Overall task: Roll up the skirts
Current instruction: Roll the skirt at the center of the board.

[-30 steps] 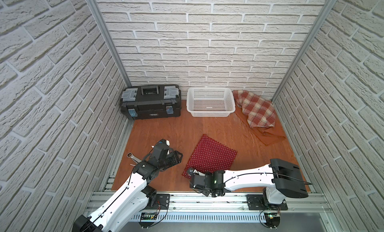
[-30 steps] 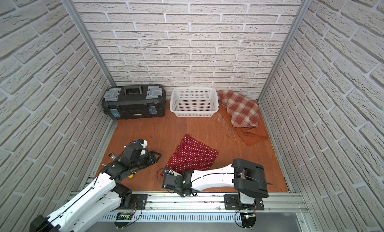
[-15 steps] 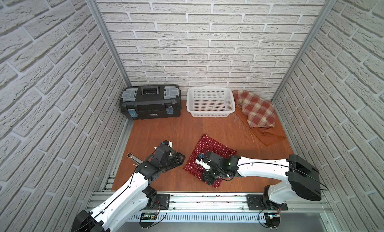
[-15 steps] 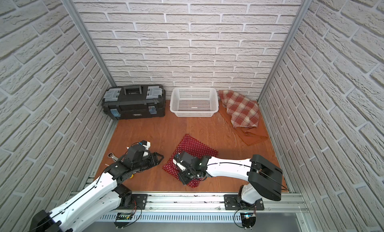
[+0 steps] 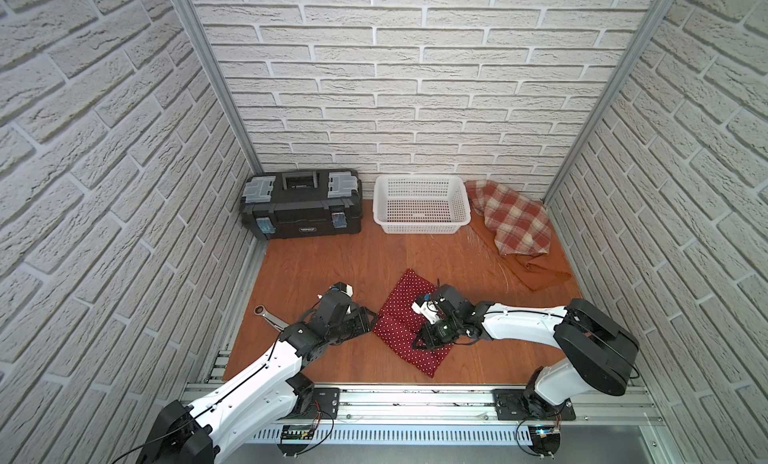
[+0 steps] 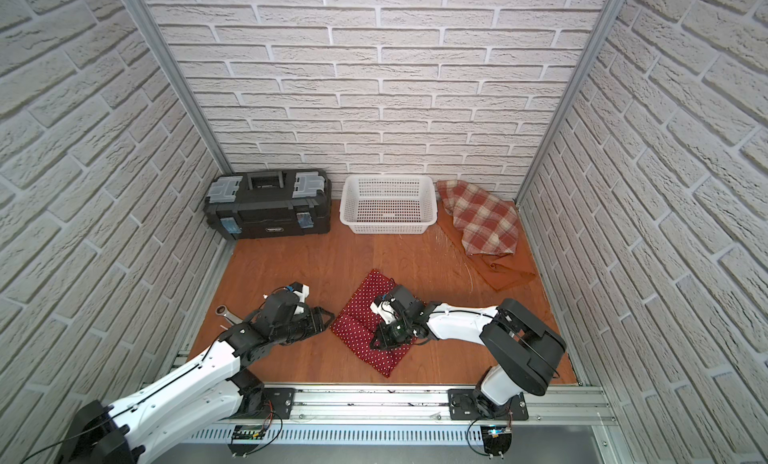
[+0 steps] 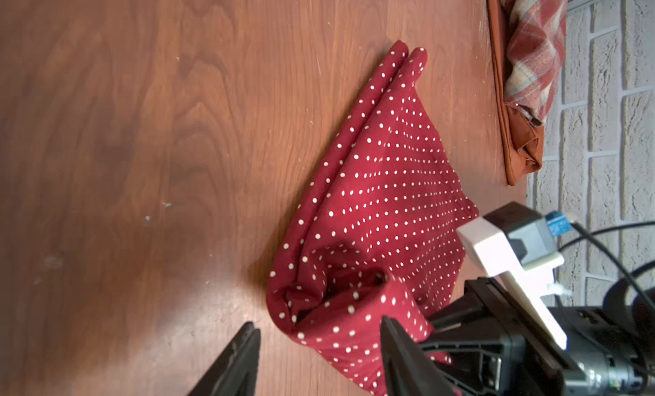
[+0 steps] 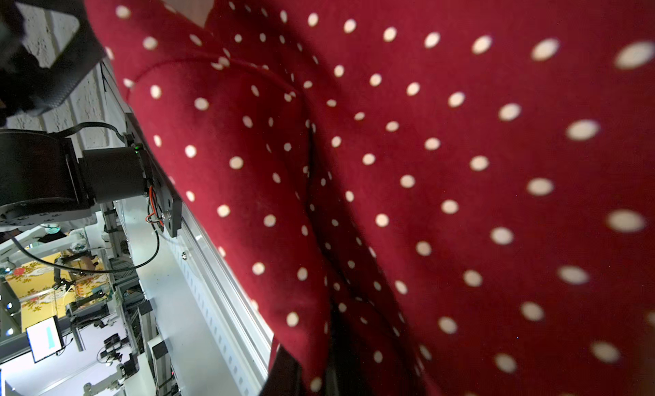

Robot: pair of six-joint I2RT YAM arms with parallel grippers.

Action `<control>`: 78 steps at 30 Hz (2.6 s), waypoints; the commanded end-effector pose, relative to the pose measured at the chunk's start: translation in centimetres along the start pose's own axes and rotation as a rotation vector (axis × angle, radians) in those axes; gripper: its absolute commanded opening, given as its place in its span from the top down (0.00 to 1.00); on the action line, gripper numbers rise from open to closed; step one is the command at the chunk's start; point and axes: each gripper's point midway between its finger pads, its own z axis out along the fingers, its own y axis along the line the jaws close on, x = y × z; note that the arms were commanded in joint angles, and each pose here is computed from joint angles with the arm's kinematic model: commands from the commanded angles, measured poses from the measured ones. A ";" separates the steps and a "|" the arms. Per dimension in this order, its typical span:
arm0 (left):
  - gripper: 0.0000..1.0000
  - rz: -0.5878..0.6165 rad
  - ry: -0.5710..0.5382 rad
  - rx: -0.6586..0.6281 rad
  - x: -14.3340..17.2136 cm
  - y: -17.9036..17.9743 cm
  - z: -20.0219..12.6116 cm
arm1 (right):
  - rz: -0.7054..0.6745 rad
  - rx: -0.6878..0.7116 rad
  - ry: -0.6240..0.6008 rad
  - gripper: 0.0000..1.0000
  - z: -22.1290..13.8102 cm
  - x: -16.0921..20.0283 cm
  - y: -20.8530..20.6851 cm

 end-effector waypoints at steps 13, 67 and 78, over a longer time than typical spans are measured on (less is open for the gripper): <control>0.22 0.023 -0.075 0.042 1.8 -1.1 3.0 | -0.070 0.239 -0.027 0.74 -0.7 -0.6 -3.8; 1.00 0.283 -0.009 -0.126 3.3 -2.7 7.4 | -1.016 1.114 -0.402 0.17 -5.2 2.6 4.5; 1.00 0.247 0.040 -0.119 3.7 -1.7 6.8 | -1.021 1.396 -0.338 0.06 -1.6 1.6 2.0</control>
